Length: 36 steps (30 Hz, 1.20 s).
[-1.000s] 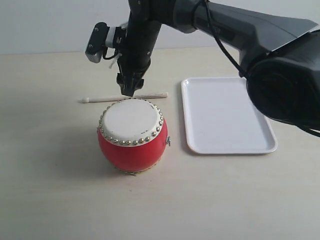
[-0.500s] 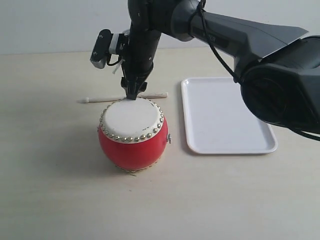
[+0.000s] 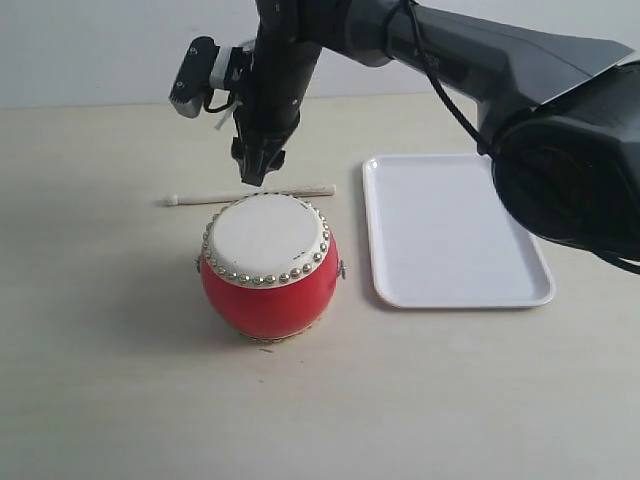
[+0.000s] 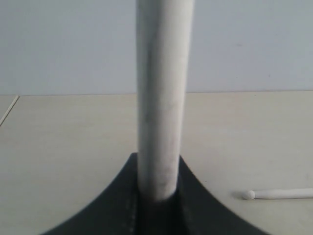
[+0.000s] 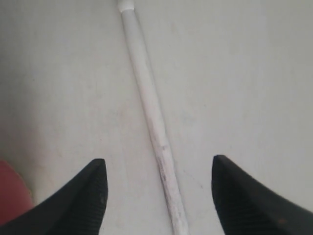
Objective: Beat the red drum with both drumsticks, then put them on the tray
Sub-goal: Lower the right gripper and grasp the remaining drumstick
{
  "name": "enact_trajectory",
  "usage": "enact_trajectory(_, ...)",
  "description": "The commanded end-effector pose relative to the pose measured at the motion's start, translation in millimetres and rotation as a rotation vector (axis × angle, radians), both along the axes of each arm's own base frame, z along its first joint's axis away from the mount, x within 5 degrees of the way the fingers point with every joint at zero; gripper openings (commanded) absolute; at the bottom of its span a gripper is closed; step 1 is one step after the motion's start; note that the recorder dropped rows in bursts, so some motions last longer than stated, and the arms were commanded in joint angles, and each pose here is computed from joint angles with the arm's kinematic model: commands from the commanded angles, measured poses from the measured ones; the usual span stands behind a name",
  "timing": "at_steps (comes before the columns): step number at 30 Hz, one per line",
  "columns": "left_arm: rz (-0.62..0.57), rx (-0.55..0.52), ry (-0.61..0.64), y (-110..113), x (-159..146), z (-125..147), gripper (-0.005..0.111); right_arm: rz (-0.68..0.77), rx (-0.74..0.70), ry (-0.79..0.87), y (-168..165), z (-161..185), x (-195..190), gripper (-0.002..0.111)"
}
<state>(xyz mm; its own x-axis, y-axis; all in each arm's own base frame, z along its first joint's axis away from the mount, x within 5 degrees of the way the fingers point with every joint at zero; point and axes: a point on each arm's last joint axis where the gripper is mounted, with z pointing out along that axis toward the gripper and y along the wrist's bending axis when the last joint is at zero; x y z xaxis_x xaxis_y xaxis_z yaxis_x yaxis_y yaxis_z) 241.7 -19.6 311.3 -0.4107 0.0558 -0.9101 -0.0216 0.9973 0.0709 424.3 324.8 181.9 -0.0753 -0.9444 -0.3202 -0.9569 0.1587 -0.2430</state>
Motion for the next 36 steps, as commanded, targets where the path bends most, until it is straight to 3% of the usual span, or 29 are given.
enact_trajectory(1,0.006,-0.001,-0.002,0.9,-1.3,1.2,0.000,-0.008,0.026,-0.023,1.1,1.2,2.7,0.061)
enact_trajectory(7,0.006,-0.001,-0.001,0.9,-1.4,0.6,0.000,-0.045,0.115,-0.053,9.7,-11.2,9.7,0.061)
enact_trajectory(12,0.006,-0.001,-0.001,0.9,-1.4,0.6,0.000,-0.065,0.103,-0.031,10.4,-27.6,11.4,0.061)
enact_trajectory(23,0.006,-0.001,-0.001,0.9,-1.4,0.6,0.000,-0.169,0.032,-0.081,1.5,-30.5,18.2,0.059)
enact_trajectory(36,0.006,-0.001,-0.001,0.9,-1.4,0.6,0.000,-0.087,-0.057,-0.011,-3.0,-34.8,10.3,0.058)
